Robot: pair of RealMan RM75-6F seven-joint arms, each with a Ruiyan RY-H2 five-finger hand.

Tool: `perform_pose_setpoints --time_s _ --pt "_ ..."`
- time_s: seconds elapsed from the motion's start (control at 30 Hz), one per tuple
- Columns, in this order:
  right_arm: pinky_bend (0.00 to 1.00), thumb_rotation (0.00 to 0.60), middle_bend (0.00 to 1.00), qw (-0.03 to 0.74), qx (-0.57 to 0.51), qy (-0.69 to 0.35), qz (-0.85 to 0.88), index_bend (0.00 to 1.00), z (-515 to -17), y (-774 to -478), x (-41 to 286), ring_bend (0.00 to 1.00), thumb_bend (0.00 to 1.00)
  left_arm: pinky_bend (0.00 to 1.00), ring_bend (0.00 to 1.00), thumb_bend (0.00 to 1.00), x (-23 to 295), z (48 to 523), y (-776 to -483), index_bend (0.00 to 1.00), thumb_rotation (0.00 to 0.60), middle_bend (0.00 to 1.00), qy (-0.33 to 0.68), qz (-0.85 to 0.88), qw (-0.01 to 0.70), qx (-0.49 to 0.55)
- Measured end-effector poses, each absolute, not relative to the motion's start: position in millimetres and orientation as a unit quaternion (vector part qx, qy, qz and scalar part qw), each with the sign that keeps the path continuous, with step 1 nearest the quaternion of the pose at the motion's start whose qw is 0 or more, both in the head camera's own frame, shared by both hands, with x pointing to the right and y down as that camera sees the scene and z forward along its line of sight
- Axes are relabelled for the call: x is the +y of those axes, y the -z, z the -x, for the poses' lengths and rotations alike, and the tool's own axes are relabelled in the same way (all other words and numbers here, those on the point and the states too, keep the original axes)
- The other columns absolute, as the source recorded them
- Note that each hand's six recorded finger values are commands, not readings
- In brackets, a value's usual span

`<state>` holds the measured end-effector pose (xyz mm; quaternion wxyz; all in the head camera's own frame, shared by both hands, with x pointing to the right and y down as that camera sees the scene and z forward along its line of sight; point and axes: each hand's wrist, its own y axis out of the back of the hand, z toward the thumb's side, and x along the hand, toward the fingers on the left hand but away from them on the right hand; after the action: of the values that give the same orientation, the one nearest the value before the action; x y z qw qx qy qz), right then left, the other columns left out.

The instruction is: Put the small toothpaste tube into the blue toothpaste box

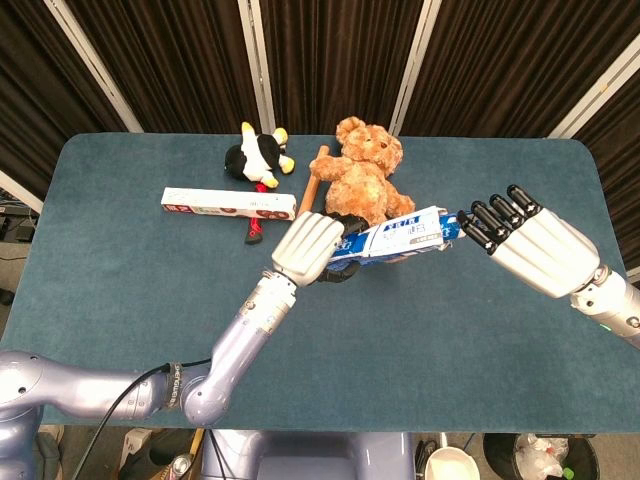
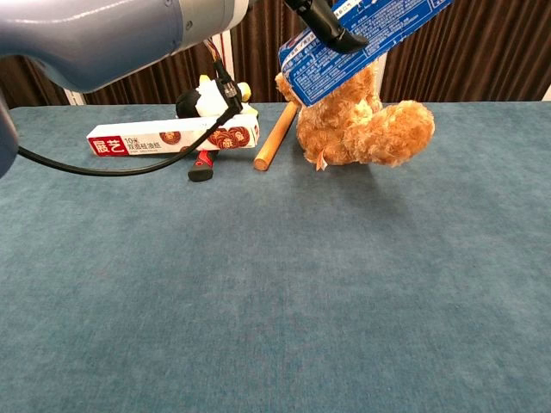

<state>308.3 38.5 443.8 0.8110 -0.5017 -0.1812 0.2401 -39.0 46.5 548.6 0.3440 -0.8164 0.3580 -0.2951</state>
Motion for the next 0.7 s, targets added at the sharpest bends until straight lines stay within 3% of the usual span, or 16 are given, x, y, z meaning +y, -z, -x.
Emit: perform_pose_setpoints --time_s 0.4,0.7 --pt "0.24 0.600 0.50 0.813 -0.225 -0.243 0.479 0.35 -311.9 -436.0 34.3 0.34 0.49 0.50 0.47 0.42 46.8 34.1 -546.3 0.39 0.600 0.52 0.290 0.816 0.345 0.362" --pt "0.20 0.600 0.47 0.810 -0.248 -0.244 0.471 0.29 -313.0 -433.4 34.3 0.31 0.48 0.50 0.47 0.42 44.5 35.3 -543.2 0.39 0.600 0.52 0.283 0.813 0.347 0.372"
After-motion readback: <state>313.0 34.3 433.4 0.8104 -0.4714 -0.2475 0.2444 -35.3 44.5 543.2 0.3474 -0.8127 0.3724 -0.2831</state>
